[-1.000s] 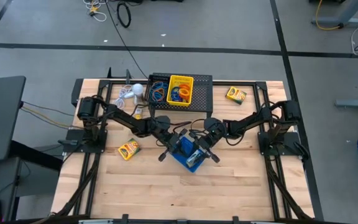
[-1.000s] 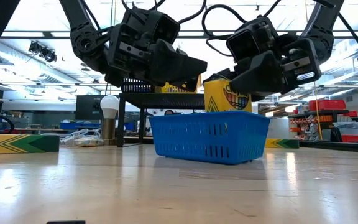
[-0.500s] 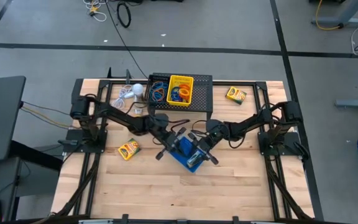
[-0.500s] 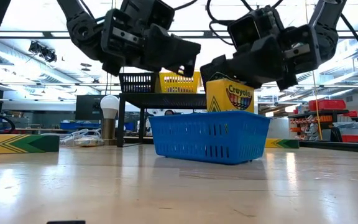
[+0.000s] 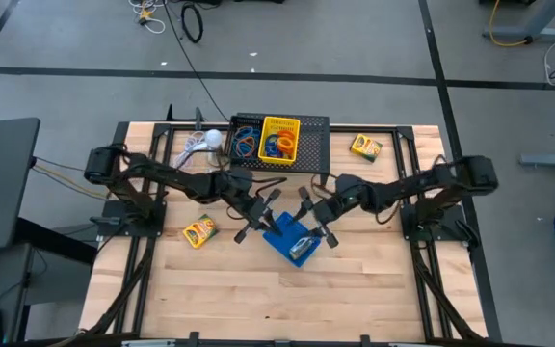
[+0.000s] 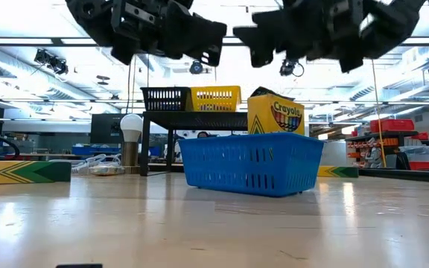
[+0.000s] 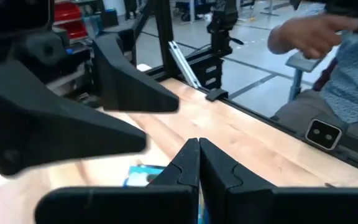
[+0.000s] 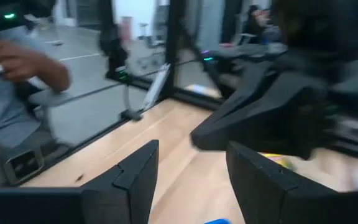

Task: Pick & Place Office Desk Supplies
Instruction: Put the big yellow crayon box into the blue basket

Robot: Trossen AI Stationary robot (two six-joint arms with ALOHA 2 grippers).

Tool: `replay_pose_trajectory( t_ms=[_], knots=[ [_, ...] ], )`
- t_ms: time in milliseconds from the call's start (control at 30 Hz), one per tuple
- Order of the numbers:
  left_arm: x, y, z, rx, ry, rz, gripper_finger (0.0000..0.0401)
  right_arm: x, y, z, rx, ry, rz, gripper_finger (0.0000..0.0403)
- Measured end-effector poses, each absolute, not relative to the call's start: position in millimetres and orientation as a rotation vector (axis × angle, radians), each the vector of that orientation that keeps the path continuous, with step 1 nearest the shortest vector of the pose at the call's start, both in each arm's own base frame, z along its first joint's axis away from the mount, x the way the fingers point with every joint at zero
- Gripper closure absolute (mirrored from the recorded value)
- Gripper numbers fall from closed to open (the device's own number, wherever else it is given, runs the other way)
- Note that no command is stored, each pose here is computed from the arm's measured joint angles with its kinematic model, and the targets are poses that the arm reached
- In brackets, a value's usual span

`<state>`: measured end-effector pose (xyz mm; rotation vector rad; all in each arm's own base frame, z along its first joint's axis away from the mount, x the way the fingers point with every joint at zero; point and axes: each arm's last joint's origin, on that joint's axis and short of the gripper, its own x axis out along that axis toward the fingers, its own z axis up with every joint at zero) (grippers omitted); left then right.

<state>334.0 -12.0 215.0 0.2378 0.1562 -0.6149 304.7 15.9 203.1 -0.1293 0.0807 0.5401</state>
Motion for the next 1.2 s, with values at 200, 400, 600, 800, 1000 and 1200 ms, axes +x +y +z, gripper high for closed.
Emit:
replay_pose_trajectory(
  t_ms=[200,400,600,800,1000,1200],
  knots=[
    [311.9,-7.6,242.8,0.306,0.221,-0.459,0.0395,277.4,21.8,233.4,-0.15,0.189,0.311,0.0206],
    [281.3,0.5,272.6,0.39,0.301,-0.178,0.0394,238.9,24.9,244.0,-0.154,0.413,0.011,0.0206],
    [250.7,8.5,297.7,0.502,0.318,0.001,0.0394,215.4,13.3,235.8,-0.095,0.615,-0.21,0.0206],
    [226.3,14.1,308.8,0.669,0.34,-0.039,0.0394,206.7,-7.3,221.7,-0.047,0.782,-0.335,0.0206],
    [205.6,17.1,311.6,0.583,0.337,-0.212,0.0387,194.7,-44.5,215.7,0.009,0.887,-0.522,0.0206],
    [194.0,15.2,308.6,0.519,0.349,-0.378,0.0382,175.9,-82.6,210.7,0.054,0.999,-0.628,0.0206]
  ],
)
